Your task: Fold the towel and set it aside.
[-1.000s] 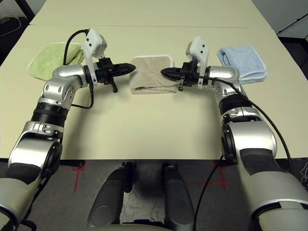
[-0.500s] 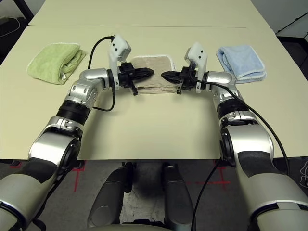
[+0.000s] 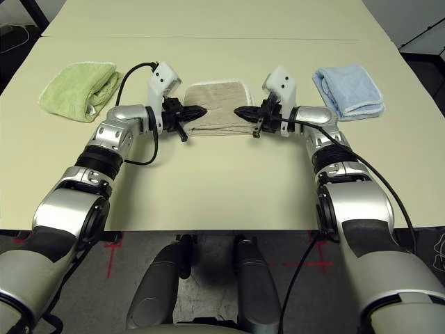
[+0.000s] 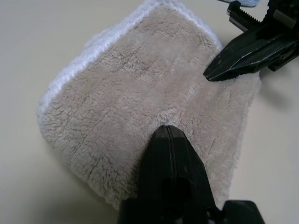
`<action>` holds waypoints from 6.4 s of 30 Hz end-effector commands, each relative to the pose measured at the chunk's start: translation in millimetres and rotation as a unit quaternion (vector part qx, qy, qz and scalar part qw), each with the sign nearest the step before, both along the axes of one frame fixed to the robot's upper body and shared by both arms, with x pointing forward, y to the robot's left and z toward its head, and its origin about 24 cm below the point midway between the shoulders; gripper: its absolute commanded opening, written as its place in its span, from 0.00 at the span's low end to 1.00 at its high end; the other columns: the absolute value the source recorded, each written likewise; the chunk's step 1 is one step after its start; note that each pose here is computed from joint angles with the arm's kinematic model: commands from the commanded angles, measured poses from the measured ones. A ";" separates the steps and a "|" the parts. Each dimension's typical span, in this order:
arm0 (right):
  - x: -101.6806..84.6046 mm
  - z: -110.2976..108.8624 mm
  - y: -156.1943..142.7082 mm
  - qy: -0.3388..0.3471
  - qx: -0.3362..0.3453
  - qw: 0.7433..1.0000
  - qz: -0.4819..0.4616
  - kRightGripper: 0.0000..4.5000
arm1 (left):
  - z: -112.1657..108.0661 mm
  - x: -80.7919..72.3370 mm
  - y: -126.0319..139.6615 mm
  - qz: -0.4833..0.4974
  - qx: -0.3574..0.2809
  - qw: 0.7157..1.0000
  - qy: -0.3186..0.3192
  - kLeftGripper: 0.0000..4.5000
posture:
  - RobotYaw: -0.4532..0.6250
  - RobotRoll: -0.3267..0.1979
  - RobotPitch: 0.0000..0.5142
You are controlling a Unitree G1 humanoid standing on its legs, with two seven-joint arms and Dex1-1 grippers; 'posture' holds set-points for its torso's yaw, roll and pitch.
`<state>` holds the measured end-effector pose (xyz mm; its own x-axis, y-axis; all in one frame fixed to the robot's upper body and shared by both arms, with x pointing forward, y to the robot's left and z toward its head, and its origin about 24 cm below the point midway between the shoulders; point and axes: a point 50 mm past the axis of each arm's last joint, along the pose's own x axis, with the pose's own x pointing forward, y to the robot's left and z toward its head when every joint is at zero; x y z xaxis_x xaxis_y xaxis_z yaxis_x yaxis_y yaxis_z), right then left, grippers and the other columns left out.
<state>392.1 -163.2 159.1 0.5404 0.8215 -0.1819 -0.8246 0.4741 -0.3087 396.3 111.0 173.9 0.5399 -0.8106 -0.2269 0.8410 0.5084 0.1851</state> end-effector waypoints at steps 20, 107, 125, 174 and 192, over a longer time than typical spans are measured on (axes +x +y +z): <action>17.8 37.2 4.9 -0.015 0.189 0.975 -0.113 0.00 | 38.7 21.1 11.1 0.116 -0.076 0.990 -0.019 0.00 | 0.45 0.62 0.42; 0.5 28.0 -35.5 -0.086 0.231 0.962 -0.115 0.05 | 36.9 5.1 44.8 0.132 -0.106 0.977 -0.127 0.29 | 0.44 0.62 0.43; -19.5 3.5 -71.1 -0.018 0.189 0.979 -0.081 0.99 | 10.8 -28.6 81.2 0.137 -0.083 0.986 -0.051 1.00 | 0.44 0.62 0.42; -0.2 -4.0 -21.9 0.315 0.277 0.899 -0.128 0.99 | 6.3 -66.2 83.1 -0.013 -0.024 0.998 -0.064 1.00 | 0.46 0.62 0.44; 3.4 -5.9 -4.5 0.324 0.264 0.900 -0.125 0.70 | 7.9 -68.1 80.8 -0.020 -0.028 0.998 -0.060 1.00 | 0.45 0.62 0.43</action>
<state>397.2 -167.1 161.0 0.6477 0.7540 -0.1095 -0.6149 0.6021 0.5092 329.7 193.0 185.0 0.5394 -0.8366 -0.0958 0.8239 0.5008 0.2654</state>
